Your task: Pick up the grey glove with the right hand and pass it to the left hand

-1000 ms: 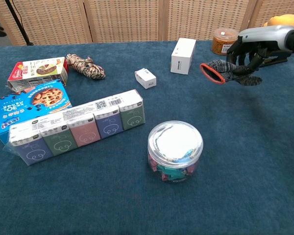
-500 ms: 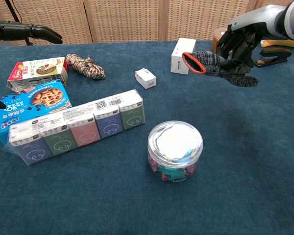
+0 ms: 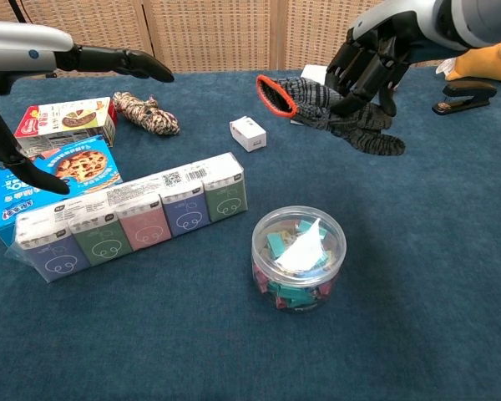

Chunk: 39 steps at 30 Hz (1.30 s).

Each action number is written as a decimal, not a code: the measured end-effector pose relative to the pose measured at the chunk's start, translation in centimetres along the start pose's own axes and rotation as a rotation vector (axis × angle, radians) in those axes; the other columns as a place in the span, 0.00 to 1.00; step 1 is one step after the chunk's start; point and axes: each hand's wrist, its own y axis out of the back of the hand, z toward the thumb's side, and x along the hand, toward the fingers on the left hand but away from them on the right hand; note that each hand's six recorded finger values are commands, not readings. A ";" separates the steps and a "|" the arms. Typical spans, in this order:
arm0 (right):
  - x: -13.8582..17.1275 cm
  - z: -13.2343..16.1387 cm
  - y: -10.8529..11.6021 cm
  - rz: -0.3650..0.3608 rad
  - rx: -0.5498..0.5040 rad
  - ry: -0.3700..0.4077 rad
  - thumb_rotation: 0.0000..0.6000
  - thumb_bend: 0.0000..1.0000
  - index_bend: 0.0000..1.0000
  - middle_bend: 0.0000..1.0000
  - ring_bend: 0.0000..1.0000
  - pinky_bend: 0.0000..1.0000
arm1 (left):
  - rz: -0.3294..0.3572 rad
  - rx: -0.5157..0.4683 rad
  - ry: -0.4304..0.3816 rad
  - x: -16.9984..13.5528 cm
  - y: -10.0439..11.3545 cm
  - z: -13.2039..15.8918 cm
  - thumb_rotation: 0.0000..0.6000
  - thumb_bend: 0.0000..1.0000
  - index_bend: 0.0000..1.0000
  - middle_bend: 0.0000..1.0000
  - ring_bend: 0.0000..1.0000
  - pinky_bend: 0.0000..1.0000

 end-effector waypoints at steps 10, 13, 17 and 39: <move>0.1 1.0 -0.9 0.006 -0.028 0.007 1.00 0.66 0.59 0.50 0.49 0.61 | -0.012 -0.030 -0.016 1.2 -0.5 0.8 1.00 0.00 0.00 0.00 0.00 0.00; 0.2 1.3 -1.2 0.006 -0.036 0.012 1.00 0.66 0.59 0.50 0.49 0.61 | -0.020 -0.046 -0.022 1.8 -0.9 1.0 1.00 0.00 0.02 0.00 0.00 0.00; 0.4 1.8 -1.5 0.009 -0.030 0.015 1.00 0.66 0.59 0.50 0.49 0.61 | -0.026 -0.060 -0.032 2.3 -1.3 1.3 1.00 0.00 0.03 0.00 0.00 0.00; 0.5 3.2 -2.9 0.046 -0.075 0.028 1.00 0.66 0.59 0.50 0.49 0.61 | -0.054 -0.103 -0.044 4.1 -1.5 3.4 1.00 0.00 0.03 0.00 0.00 0.00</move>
